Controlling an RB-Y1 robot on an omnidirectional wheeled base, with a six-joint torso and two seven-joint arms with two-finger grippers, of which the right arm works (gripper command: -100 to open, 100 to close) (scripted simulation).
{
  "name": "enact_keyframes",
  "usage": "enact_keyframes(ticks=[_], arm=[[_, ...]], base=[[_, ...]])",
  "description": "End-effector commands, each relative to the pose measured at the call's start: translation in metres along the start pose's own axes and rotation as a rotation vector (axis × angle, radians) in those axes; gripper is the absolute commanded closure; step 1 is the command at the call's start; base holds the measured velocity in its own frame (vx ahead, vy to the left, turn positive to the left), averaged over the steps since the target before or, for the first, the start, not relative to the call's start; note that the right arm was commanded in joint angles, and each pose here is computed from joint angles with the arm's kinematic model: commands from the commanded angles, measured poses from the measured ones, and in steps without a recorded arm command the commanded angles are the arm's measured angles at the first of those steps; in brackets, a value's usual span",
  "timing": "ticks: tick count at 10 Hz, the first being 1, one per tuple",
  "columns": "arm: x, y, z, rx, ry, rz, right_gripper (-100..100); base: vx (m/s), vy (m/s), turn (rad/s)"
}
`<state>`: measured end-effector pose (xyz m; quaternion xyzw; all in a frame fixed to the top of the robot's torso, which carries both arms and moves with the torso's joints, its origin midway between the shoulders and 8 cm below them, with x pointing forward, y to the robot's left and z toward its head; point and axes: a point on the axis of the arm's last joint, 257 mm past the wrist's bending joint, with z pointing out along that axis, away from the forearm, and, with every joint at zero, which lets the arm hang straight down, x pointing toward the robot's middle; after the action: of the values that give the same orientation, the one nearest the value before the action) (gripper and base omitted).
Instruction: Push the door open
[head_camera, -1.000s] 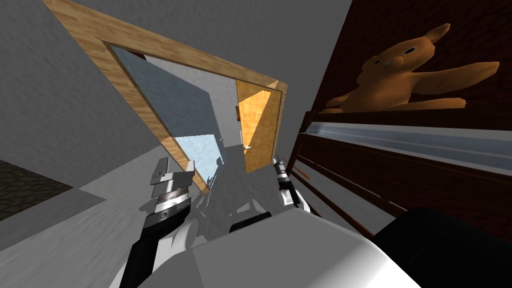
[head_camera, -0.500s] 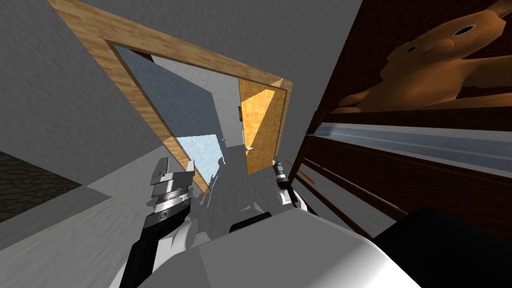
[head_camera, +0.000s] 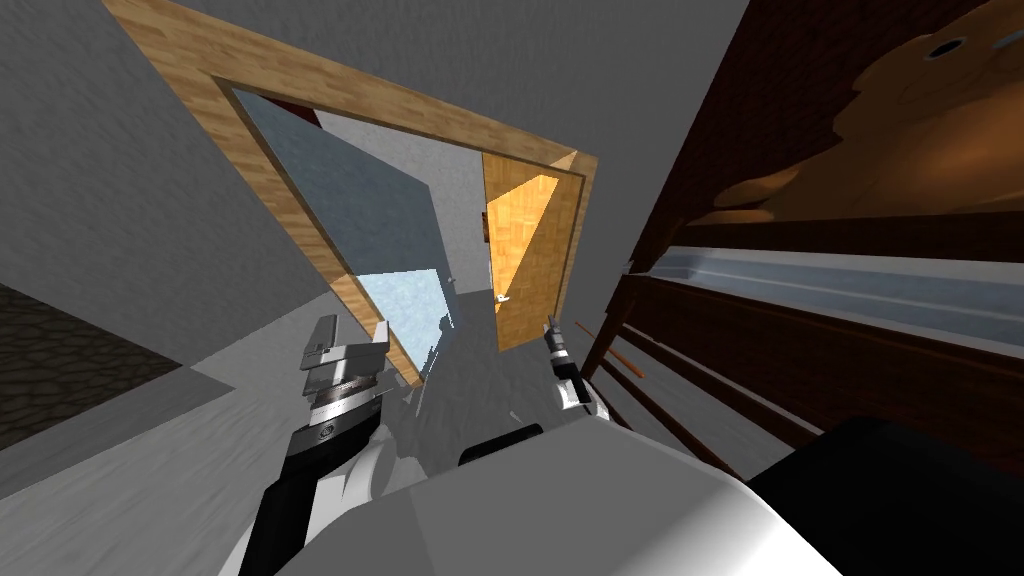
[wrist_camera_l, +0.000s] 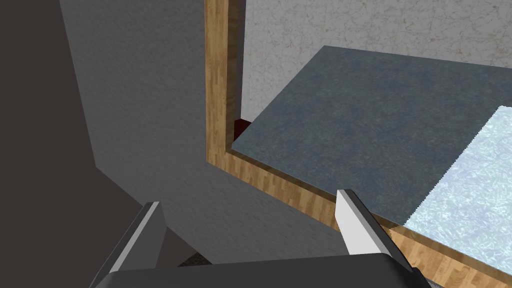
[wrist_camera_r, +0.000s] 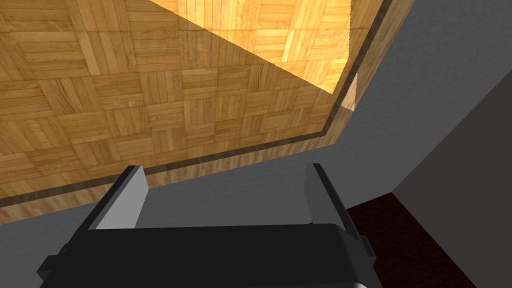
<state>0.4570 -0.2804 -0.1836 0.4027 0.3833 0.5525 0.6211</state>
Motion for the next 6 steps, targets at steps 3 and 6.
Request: enact_keyframes(ticks=[3, 6], arm=[[0.001, -0.024, -0.0034, 0.038, -0.002, -0.002, -100], [0.002, -0.043, -0.0059, 0.070, -0.005, -0.004, -100]], base=[[0.097, -0.019, 0.082], [0.097, -0.024, 0.085]])
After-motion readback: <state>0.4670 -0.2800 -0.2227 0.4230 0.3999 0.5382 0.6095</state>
